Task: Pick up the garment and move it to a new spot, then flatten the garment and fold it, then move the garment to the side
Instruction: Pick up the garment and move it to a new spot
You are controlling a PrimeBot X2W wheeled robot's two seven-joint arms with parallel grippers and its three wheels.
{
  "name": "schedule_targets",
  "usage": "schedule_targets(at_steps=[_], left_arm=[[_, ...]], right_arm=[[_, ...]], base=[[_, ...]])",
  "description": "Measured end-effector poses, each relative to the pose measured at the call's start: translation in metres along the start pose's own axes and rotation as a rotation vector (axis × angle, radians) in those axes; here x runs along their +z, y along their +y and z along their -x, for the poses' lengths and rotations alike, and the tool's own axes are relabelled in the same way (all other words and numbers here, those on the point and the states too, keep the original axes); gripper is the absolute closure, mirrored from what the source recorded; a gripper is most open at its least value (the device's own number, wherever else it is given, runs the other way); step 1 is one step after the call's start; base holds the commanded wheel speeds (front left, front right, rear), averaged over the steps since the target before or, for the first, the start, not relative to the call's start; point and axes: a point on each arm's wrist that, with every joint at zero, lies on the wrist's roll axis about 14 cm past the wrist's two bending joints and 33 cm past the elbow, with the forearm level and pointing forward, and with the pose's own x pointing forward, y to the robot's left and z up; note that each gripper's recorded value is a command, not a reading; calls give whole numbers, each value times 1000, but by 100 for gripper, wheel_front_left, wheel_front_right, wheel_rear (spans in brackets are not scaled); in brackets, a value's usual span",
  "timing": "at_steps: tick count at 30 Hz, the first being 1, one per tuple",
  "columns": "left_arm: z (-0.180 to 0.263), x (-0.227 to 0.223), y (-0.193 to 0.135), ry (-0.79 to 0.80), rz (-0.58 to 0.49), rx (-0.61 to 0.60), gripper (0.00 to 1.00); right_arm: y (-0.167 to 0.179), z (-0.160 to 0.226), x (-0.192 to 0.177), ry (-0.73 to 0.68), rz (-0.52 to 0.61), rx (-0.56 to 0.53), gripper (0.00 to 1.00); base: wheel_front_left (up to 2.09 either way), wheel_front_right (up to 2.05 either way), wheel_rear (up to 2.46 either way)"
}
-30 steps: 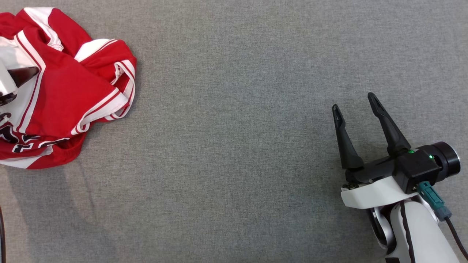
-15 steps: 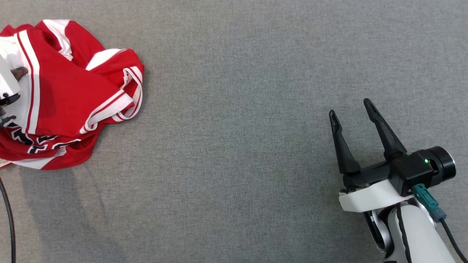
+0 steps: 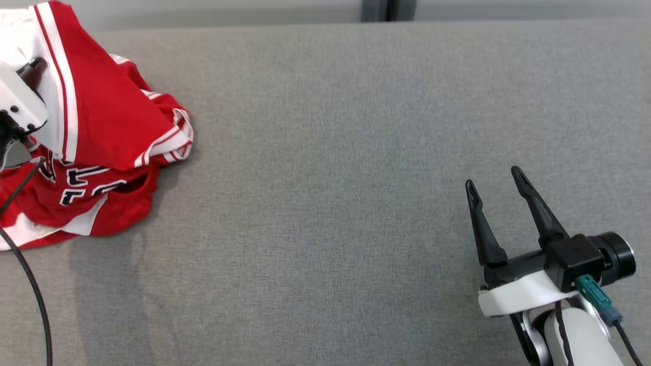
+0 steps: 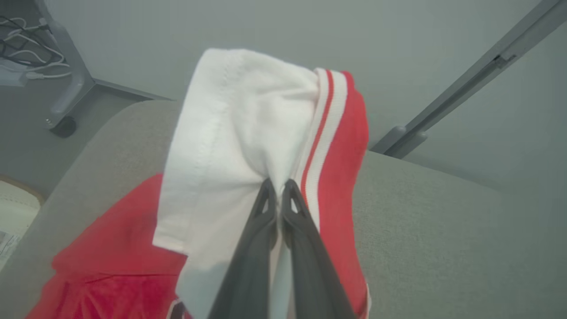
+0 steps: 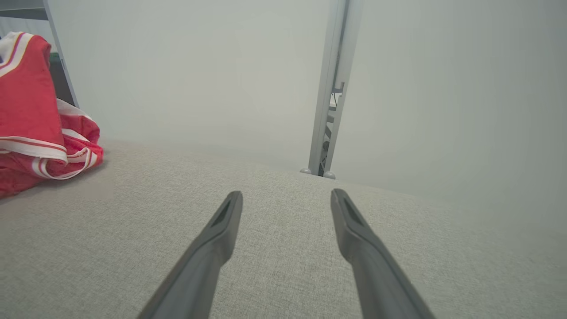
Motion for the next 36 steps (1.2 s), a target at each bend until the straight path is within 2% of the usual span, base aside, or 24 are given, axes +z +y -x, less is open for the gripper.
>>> schedule_targets(at_steps=[5, 14, 28, 36], left_arm=[[29, 36, -18, -167, 24, -63, 100], [75, 87, -24, -400, 0, -84, 100], [88, 96, -3, -453, -29, -13, 100], [98, 109, -9, -513, -34, -38, 100]], right_arm=[[3, 12, 16, -29, 8, -4, 0], [7, 29, 39, -78, 21, -13, 0], [5, 34, 45, -90, 18, -26, 0], [7, 35, 45, -93, 15, -20, 0]], base=[[0, 0, 0], [0, 0, 0], [0, 0, 0], [0, 0, 0]])
